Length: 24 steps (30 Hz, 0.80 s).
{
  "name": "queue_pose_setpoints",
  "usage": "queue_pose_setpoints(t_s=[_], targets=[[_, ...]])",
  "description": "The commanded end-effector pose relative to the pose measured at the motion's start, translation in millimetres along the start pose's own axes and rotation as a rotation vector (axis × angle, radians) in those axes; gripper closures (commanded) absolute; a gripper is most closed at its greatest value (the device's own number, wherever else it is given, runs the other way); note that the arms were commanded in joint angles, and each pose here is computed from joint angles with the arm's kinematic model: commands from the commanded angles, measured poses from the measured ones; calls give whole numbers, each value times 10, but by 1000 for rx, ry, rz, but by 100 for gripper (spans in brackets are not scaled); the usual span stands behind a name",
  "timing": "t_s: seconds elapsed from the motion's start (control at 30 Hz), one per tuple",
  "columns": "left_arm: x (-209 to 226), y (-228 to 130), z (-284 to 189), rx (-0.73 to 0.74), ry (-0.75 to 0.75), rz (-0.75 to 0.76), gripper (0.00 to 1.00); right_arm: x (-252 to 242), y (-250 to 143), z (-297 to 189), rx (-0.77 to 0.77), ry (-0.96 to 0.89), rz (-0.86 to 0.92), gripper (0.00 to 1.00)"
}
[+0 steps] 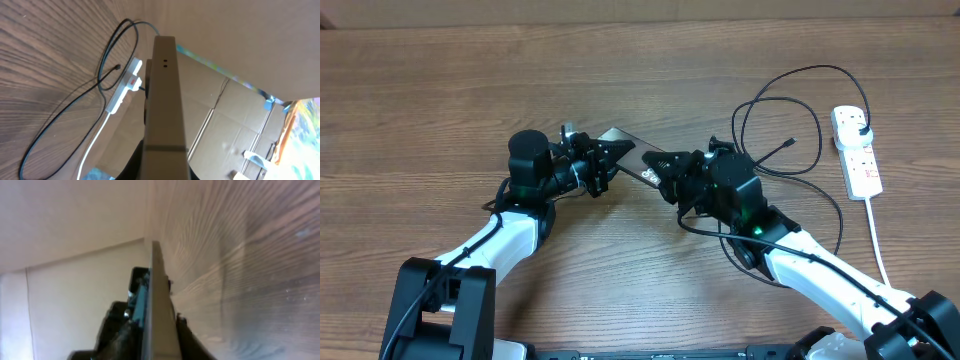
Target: Plug charger to phone and switch on socket
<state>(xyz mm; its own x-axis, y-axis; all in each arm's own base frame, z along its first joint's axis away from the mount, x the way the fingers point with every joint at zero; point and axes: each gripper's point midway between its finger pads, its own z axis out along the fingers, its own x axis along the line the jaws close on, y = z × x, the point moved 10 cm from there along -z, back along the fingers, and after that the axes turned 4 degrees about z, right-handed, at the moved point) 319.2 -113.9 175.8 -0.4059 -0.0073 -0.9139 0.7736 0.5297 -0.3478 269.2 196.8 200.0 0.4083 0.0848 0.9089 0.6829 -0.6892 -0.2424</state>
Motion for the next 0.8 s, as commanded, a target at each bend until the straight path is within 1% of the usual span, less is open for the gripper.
queue_pose_setpoints(t_s=[0.0,0.1,0.17,0.23,0.3,0.4,0.57,0.7,0.73,0.77], targets=[[-70,-33,15,19,-17,1,96,-12,27,27,-45,-7,-154,64],[-28,-16,11,6,5,3,96,-35,84,20,-107,-37,-404,57],[61,-1,3,-3,53,-52,96,-59,146,7,-154,-74,-546,50],[158,17,-20,-10,105,-96,96,-70,223,-12,-202,-109,-658,48],[239,37,-57,-9,148,-103,96,-76,316,-43,-243,-143,-732,46],[311,86,-151,6,181,-113,96,-79,472,-118,-294,-205,-742,40],[314,243,-339,5,154,-130,96,47,769,-300,-372,-370,-664,39],[338,402,-414,-35,144,-188,96,336,945,-527,-433,-530,-656,37],[334,436,-404,-32,144,-197,96,423,973,-601,-456,-574,-654,36],[314,475,-385,-27,141,-199,96,511,997,-680,-483,-616,-650,33]])
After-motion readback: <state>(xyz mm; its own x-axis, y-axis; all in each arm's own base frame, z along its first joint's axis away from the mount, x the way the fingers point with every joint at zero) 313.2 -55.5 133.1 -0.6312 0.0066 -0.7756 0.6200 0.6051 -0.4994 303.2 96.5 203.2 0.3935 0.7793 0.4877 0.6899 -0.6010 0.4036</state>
